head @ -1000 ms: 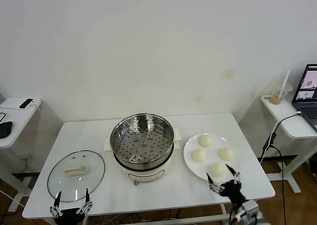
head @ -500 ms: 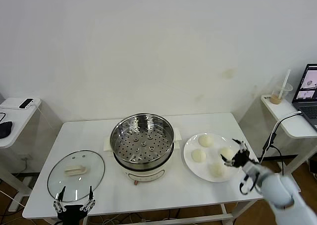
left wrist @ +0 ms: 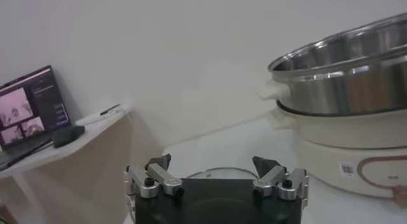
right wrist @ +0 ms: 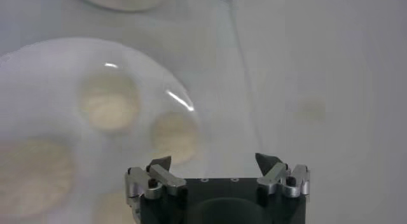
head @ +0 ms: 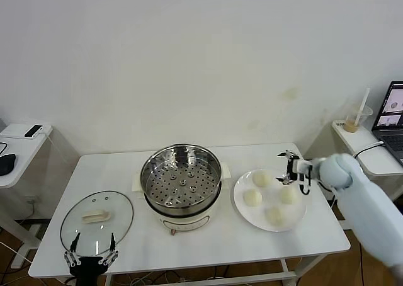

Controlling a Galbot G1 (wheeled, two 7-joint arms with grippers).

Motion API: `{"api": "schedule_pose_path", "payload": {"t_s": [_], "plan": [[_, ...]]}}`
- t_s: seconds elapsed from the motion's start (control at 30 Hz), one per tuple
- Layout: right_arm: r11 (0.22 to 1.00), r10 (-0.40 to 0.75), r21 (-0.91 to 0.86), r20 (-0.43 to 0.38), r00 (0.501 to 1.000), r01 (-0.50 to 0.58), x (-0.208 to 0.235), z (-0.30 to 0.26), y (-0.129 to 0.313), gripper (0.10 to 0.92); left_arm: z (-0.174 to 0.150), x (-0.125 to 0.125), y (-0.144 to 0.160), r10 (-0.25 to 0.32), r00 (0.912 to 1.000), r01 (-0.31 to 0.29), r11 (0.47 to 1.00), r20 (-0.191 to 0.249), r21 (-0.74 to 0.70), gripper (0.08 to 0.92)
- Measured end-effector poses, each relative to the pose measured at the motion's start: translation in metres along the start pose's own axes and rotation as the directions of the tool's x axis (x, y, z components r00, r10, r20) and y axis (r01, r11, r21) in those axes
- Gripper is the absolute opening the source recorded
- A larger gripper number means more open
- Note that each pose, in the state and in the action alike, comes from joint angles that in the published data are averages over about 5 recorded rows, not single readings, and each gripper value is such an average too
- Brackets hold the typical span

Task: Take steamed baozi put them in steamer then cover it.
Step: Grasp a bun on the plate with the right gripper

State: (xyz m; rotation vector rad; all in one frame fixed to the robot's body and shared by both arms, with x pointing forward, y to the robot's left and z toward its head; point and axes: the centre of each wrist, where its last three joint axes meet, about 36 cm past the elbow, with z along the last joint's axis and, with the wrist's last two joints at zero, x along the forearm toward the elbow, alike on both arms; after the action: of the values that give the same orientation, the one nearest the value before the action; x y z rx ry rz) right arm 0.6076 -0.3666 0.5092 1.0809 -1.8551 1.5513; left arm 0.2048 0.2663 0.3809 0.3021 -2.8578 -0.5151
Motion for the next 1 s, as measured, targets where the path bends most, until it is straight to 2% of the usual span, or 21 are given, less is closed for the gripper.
{"api": "schedule_pose_path", "payload": {"t_s": [0.2, 0.4, 0.67, 1.0], "plan": [[0.983, -0.164, 0.067, -0.067, 0.984, 0.169, -0.018, -0.007, -0.036, 0.823, 0.001, -0.002, 0.004, -0.010, 0.9999, 0.010, 1.000, 0.002, -0.007, 0.823], [0.959, -0.263, 0.078, -0.118, 0.958, 0.272, -0.046, -0.010, -0.056, 0.823, 0.001, -0.005, 0.009, -0.019, 0.9998, 0.019, 1.000, 0.006, -0.015, 0.823], [0.939, -0.321, 0.079, -0.147, 0.935, 0.335, -0.086, -0.026, -0.065, 0.823, 0.000, -0.009, 0.015, -0.029, 0.9995, 0.029, 0.999, 0.013, -0.026, 0.823], [0.934, -0.334, 0.069, -0.174, 0.926, 0.350, -0.123, -0.045, -0.064, 0.823, 0.000, -0.011, 0.021, -0.039, 0.9991, 0.040, 0.999, 0.016, -0.035, 0.823]]}}
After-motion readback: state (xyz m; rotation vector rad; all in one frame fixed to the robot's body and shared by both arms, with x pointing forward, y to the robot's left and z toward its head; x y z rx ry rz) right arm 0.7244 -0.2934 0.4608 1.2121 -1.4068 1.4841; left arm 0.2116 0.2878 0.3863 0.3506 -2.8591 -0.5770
